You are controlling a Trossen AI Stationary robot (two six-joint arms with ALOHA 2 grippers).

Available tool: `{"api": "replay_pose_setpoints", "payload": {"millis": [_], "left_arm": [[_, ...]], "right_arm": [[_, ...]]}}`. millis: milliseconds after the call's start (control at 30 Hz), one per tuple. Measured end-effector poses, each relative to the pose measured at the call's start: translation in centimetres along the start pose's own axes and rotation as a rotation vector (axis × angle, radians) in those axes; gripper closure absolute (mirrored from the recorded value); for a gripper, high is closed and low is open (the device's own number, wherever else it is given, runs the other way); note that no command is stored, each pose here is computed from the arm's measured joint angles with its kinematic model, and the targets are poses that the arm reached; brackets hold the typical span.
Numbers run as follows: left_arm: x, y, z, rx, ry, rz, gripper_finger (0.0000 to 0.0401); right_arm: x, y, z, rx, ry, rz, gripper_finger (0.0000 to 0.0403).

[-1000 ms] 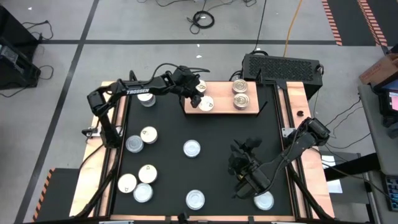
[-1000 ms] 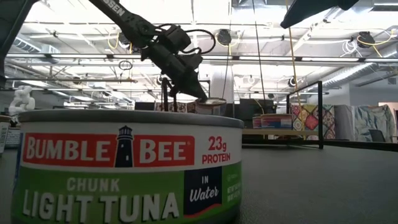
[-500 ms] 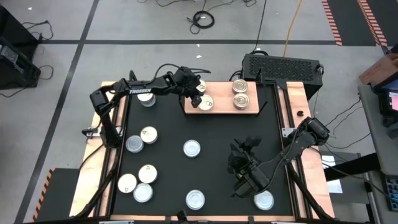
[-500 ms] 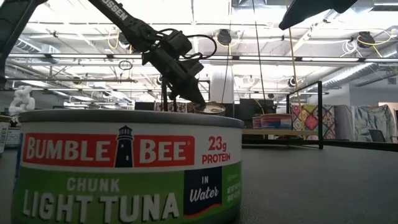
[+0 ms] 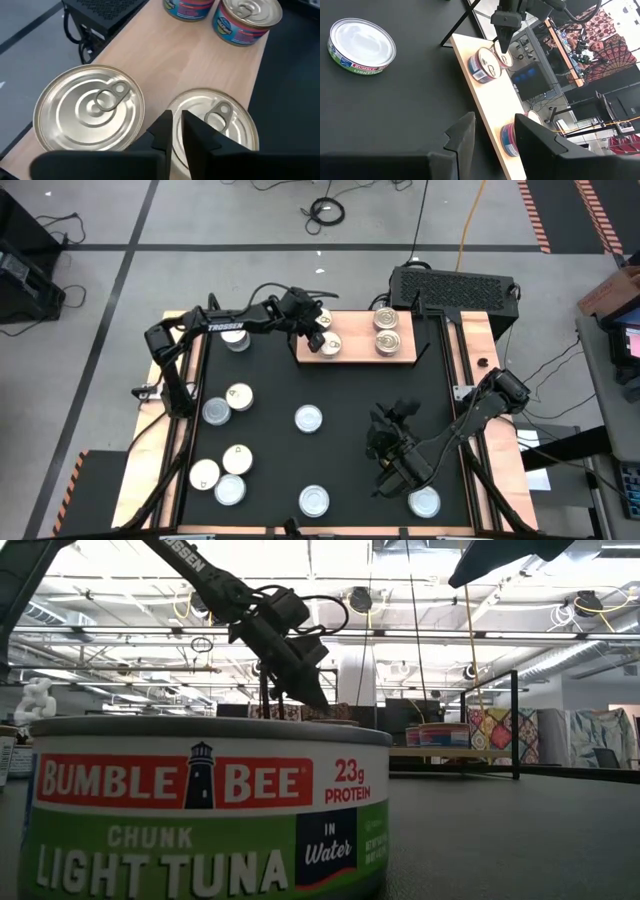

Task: Stack canned seafood by type on shelf
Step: Put the blue pink tuna can on the shelf

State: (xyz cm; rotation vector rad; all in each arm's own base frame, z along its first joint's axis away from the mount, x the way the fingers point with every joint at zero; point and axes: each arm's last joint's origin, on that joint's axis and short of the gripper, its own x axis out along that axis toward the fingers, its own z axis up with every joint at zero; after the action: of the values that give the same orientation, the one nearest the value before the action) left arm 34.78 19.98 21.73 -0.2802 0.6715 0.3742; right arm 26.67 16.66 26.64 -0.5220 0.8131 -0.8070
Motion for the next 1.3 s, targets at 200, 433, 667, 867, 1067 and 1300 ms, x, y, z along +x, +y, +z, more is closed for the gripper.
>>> {"api": "replay_pose_setpoints", "payload": {"millis": [200,433,667,867,1067,1300], "left_arm": [[0.0,-0.2,0.6,0.006,-0.060,-0.004,0.0343],[0.1,-2.0,1.2,0.071,-0.128,-0.147,0.0342],[0.8,-5.8,0.4,0.310,-0.102,-0.111,0.0342],[2.4,-7.1,-0.4,0.406,-0.105,-0.048,0.0356],[3.6,-7.0,-1.0,0.406,-0.100,-0.034,0.0373],[3.5,-6.9,-1.2,0.405,-0.071,-0.004,0.0375]], "right_arm": [[0.0,0.0,0.0,0.000,0.000,0.000,0.0271],[0.0,0.0,0.0,0.000,0.001,0.001,0.0271],[0.0,0.0,0.0,0.000,0.001,0.000,0.0271],[0.5,-0.1,0.2,0.007,0.011,-0.010,0.0271],[0.9,-0.3,0.3,0.014,0.023,-0.020,0.0271],[1.1,-0.3,0.4,-0.006,0.023,-0.023,0.0271]]}}
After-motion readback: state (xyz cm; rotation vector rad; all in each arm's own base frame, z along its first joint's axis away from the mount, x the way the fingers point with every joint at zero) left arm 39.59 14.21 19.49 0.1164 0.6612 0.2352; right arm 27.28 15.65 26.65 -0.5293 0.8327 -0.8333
